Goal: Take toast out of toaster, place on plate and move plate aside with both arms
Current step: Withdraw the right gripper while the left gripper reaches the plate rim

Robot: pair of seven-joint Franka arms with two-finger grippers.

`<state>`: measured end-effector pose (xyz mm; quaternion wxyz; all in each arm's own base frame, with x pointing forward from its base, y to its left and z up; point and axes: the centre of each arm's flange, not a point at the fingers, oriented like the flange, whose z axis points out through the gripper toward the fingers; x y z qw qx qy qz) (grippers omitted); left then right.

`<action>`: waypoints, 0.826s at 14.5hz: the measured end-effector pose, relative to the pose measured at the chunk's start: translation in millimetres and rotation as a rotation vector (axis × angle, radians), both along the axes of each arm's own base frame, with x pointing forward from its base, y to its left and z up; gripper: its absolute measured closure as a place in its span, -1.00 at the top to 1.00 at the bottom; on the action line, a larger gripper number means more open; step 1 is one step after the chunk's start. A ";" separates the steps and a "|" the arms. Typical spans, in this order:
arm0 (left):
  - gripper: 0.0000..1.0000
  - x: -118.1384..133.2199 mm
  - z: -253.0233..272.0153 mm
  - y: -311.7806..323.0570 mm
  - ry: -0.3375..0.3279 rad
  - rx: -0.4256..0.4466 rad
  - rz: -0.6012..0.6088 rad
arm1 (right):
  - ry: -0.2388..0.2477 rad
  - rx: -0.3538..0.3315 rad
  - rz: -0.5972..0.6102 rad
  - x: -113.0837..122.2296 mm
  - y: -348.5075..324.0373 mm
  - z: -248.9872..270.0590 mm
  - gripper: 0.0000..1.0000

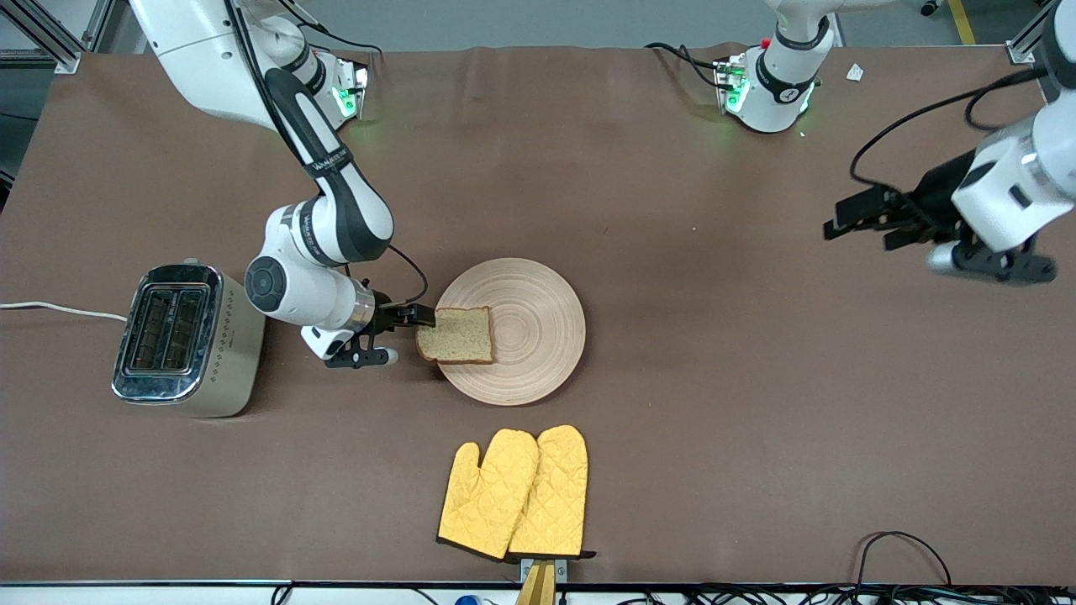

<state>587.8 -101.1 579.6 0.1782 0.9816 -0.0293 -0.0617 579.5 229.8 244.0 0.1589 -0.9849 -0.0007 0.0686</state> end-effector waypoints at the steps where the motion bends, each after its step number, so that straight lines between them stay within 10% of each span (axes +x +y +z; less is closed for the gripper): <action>1: 1.00 11.1 -17.8 -4.7 0.013 -0.059 -0.006 | 0.001 0.000 -0.006 3.1 -6.7 8.9 1.00; 6: 1.00 56.2 -117.2 -28.0 0.044 -0.212 -0.043 | 0.025 -0.011 -0.076 22.4 -100.1 104.9 1.00; 12: 0.92 76.0 -285.6 -44.1 0.030 -0.487 -0.092 | -0.059 -0.161 -0.051 9.6 -198.6 226.3 1.00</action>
